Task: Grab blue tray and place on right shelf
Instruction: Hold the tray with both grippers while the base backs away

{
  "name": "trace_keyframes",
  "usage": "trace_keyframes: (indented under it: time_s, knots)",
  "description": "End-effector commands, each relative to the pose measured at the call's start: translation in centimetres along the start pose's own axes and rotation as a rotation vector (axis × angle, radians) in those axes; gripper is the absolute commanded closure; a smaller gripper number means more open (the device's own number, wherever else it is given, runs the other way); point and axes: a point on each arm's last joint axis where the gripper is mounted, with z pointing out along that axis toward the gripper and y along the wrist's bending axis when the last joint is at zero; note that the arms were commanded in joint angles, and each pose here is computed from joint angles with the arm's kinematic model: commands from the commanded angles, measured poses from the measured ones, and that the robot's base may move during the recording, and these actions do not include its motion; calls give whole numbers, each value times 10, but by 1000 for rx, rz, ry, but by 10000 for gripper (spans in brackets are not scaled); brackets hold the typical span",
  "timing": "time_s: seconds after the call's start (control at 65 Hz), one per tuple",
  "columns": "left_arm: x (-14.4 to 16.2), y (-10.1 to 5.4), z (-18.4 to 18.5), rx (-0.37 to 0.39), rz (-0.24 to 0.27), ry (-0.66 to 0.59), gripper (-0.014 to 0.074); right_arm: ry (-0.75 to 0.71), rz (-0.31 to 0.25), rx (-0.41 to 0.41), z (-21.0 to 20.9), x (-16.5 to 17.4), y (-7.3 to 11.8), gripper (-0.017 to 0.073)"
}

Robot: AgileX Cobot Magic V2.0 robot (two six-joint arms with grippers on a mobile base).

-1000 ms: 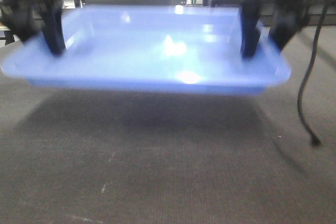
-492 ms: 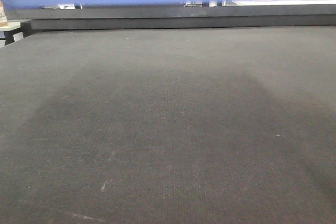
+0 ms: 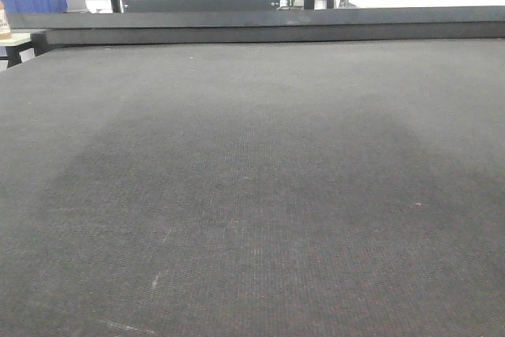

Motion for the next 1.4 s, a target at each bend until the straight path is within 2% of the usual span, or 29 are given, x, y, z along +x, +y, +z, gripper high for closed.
trace_keyframes:
  time_s: [0.0, 1.215, 1.385]
  knots:
    - [7, 0, -19, 0, 37, 26, 642, -60, -21, -24, -18, -3, -2, 503]
    - [7, 0, -18, 2, 37, 27, 642, -54, -22, -22, -16, -3, -1, 503]
    - [8, -4, -18, 45, 25, 44, 642, -54, -22, -22, -16, -3, -1, 503]
